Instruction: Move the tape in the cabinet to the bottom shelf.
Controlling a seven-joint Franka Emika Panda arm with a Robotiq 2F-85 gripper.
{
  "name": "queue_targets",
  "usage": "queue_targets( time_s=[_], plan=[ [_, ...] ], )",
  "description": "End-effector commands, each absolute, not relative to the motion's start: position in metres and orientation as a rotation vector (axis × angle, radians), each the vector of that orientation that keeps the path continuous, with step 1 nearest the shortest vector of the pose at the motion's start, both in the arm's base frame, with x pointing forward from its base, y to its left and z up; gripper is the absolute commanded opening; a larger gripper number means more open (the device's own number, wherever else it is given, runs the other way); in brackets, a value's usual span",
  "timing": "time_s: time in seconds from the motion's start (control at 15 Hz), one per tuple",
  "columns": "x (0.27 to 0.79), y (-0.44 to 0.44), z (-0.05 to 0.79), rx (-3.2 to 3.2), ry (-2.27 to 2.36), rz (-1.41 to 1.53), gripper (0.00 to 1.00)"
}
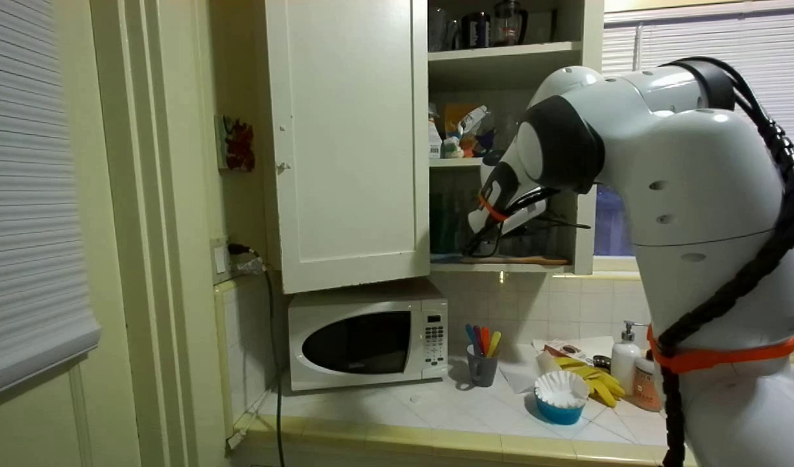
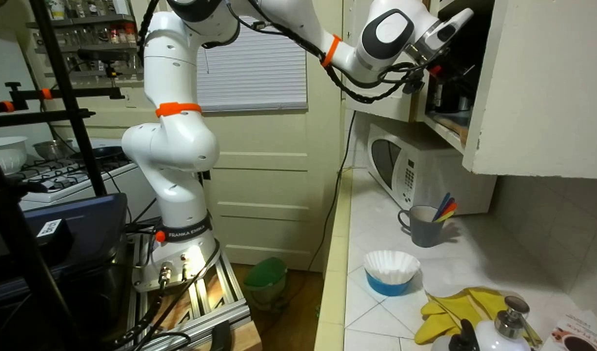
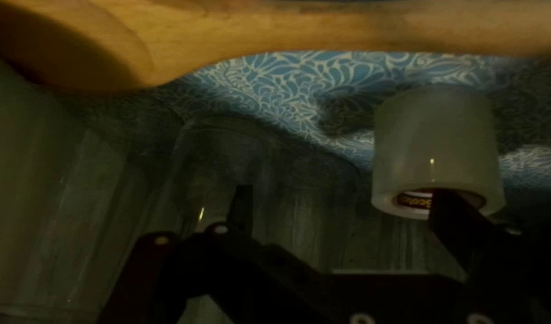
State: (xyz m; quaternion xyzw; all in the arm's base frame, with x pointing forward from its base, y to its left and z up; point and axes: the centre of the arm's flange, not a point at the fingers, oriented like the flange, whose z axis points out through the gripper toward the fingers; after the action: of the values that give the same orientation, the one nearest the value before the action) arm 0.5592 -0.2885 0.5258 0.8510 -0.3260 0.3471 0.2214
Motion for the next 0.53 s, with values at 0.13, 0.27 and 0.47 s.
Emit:
queue_targets(
  time_s=[0.13,0.27,0.47],
  plan=[
    [0.544,-0.283,0.541,2.363,-0.896,0.992,1.0],
    [0.525,-0.275,0.55,2.342,-0.89,1.069,1.0],
    [0.491,-0.264,0.563,2.356,-0.823,1.158,1.0]
  ],
)
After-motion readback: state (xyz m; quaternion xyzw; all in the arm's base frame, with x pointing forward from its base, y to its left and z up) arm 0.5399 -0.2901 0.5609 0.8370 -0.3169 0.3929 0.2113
